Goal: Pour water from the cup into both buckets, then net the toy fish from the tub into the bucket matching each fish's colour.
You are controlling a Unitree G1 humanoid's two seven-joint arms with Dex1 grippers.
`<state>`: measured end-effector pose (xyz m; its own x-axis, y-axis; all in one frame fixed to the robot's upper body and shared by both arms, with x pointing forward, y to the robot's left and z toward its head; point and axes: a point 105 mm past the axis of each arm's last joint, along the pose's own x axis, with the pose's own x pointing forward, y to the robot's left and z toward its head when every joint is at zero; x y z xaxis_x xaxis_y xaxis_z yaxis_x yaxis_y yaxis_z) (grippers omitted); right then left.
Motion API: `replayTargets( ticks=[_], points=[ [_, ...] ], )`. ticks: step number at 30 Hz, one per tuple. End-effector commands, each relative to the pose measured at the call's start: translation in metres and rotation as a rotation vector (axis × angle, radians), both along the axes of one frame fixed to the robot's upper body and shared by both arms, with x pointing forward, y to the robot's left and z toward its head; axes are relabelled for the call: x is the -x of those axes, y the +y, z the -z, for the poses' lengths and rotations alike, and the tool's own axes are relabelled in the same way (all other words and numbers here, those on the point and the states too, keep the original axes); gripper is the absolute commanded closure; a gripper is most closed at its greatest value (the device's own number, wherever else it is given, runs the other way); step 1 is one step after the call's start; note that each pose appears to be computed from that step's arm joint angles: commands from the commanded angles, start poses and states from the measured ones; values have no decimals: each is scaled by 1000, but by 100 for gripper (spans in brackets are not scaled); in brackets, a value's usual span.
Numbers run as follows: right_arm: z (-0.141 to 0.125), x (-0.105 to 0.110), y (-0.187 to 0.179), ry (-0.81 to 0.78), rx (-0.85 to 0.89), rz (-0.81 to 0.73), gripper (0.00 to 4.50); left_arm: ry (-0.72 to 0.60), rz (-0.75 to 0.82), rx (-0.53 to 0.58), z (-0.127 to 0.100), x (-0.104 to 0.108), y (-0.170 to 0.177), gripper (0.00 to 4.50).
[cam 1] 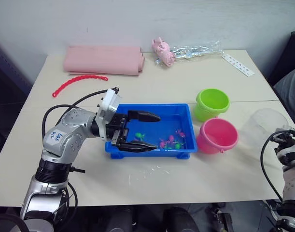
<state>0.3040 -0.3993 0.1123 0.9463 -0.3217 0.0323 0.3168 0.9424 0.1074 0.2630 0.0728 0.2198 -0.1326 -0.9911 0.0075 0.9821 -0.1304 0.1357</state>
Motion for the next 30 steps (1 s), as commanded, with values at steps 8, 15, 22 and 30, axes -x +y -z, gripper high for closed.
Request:
replayTargets(
  ticks=[8,15,22,30],
  points=[
    [18,-9,12,-14,-17,-2,445,-87,-22,-7,5,5,-1,0],
    [11,0,12,-29,-18,-34,245,-95,-47,-18,4,1,0,0],
    [10,36,12,42,36,-79,2,-73,-59,-27,8,-2,9,0],
    [-23,86,25,66,211,-195,2,-73,-182,-12,10,-19,27,0]
  ],
)
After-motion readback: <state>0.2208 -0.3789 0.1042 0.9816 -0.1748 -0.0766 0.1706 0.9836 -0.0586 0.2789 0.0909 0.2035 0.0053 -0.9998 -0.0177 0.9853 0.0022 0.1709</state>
